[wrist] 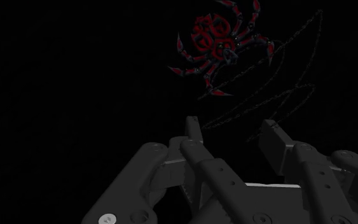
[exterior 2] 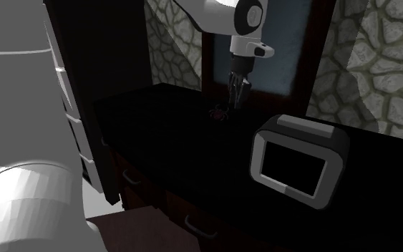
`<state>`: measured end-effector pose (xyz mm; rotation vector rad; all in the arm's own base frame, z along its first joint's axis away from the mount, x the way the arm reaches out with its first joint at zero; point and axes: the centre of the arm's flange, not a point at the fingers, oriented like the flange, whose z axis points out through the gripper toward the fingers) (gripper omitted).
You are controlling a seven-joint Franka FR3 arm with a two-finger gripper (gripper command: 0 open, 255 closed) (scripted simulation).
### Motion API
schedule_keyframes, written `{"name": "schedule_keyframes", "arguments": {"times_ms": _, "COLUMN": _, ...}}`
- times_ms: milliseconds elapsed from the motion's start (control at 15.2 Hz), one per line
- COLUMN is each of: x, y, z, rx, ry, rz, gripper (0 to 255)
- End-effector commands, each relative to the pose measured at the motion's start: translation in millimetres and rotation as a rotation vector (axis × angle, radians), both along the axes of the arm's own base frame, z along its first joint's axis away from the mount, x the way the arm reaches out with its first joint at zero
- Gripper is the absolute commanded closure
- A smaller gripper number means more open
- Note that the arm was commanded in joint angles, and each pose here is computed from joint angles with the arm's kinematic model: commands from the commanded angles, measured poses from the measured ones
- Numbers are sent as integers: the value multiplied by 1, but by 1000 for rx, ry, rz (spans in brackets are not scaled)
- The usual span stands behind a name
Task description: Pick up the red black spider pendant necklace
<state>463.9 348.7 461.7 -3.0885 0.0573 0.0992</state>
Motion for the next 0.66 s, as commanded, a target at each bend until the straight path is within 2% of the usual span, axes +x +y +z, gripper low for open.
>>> {"name": "schedule_keyframes", "arguments": {"times_ms": 0, "x": 0, "y": 0, "z": 11, "rx": 0, "ry": 0, "rz": 0, "gripper": 255}}
{"name": "schedule_keyframes", "arguments": {"times_ms": 462, "x": 0, "y": 0, "z": 48, "rx": 0, "ry": 0, "rz": 0, "gripper": 255}}
{"name": "schedule_keyframes", "arguments": {"times_ms": 594, "x": 0, "y": 0, "z": 49, "rx": 0, "ry": 0, "rz": 0, "gripper": 255}}
